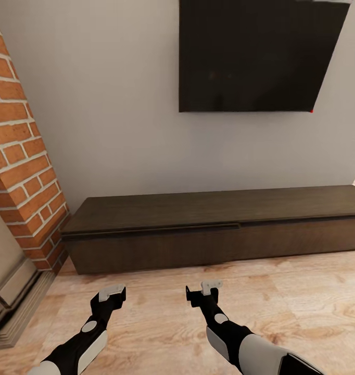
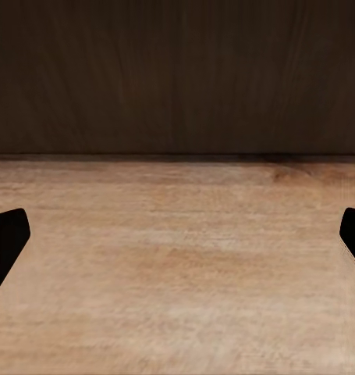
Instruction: Place each of the two pumpkins and all three candles from the living room inside a cabinet in the living room (use any cabinet), then make sure every cabinet is closed, and position the cauldron so it is next to a table in the living room.
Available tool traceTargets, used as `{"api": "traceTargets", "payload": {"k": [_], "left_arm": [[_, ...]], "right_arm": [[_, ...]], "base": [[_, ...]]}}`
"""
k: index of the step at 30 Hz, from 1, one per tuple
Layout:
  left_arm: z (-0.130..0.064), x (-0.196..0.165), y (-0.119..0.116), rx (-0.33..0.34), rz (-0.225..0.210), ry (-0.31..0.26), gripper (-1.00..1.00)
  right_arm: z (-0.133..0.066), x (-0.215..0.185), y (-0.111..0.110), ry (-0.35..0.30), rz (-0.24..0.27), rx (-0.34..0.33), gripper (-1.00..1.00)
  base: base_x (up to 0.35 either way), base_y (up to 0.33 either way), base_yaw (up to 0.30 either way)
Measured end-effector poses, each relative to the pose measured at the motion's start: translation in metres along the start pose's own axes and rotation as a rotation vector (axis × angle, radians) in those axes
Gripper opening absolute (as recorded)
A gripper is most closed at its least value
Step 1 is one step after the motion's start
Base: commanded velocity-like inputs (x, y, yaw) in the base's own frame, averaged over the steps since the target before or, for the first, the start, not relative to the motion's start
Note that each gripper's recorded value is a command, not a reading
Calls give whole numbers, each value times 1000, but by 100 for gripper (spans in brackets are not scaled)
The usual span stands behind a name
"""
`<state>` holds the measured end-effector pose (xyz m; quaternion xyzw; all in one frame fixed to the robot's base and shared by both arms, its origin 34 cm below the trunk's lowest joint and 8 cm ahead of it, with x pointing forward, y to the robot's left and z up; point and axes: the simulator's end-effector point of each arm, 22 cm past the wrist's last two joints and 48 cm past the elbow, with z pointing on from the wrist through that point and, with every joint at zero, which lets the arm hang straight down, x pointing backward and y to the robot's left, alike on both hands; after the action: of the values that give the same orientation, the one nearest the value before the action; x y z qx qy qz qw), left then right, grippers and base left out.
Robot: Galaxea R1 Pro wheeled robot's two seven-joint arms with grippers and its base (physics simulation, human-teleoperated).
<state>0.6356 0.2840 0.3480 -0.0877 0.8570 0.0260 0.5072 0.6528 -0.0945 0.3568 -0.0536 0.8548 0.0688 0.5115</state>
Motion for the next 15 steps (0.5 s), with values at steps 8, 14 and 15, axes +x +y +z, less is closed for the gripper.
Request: {"api": "traceTargets", "payload": {"k": [8, 14, 15], "left_arm": [[-5, -11, -1, 4, 10, 13, 100], [-9, -11, 0, 2, 21, 52, 100], [-9, -12, 0, 2, 20, 51, 100]], "right_arm": [[-5, -19, 0, -29, -6, 4, 100], [-9, -32, 0, -48, -7, 6, 100], [-10, -34, 0, -51, -7, 6, 100]], "base": [[0, 0, 0], [0, 0, 0], [0, 0, 0]]}}
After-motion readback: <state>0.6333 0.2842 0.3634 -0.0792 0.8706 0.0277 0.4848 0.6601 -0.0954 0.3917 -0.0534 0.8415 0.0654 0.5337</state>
